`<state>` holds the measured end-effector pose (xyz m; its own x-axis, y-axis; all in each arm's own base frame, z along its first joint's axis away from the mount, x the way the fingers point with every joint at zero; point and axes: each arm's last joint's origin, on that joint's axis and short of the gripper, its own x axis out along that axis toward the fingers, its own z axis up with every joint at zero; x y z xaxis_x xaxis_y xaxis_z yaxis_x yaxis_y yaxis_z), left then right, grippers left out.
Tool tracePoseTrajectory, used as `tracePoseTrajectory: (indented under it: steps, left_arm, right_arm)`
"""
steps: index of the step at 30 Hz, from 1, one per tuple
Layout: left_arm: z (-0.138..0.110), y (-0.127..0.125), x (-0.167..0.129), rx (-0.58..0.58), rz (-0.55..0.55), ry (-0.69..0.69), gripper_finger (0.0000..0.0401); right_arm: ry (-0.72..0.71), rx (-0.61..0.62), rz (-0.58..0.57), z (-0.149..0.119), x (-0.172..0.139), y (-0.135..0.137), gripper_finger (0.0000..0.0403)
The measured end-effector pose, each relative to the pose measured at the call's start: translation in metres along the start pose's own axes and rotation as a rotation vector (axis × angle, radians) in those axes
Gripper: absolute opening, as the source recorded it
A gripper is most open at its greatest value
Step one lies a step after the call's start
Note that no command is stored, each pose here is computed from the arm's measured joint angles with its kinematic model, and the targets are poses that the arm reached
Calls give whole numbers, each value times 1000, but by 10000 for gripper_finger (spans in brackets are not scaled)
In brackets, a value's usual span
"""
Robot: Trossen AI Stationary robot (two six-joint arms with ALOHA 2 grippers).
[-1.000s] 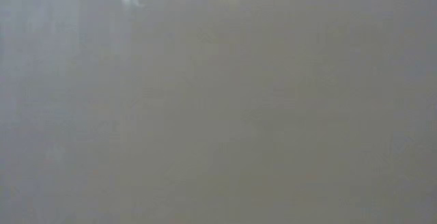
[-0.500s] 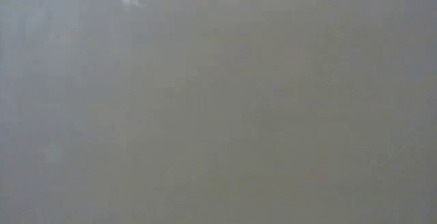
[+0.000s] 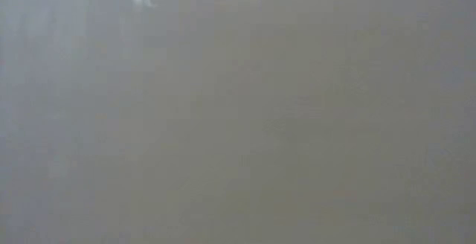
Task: Pick and place Granola Bars by type
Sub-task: Put the right blue granola bar into the white bin
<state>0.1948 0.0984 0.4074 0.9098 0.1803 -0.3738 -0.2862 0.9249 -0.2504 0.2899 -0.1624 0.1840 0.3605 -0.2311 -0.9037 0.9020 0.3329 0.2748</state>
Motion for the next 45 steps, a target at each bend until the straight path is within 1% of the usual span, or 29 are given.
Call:
tracePoseTrajectory:
  steps: [25,30,34,45]
  left_arm:
    - [-2,1,1,16,1,8,0]
    - [-2,2,4,25,3,15,0]
    - [-3,3,8,33,5,24,0]
    - [-3,5,12,47,6,35,0]
  right_arm:
    - [7,-2,7,0,0,1,269]
    - [31,-20,34,-1,0,2,260]
    - [45,-28,45,-2,0,2,229]
    - [49,-29,39,-2,0,1,99]
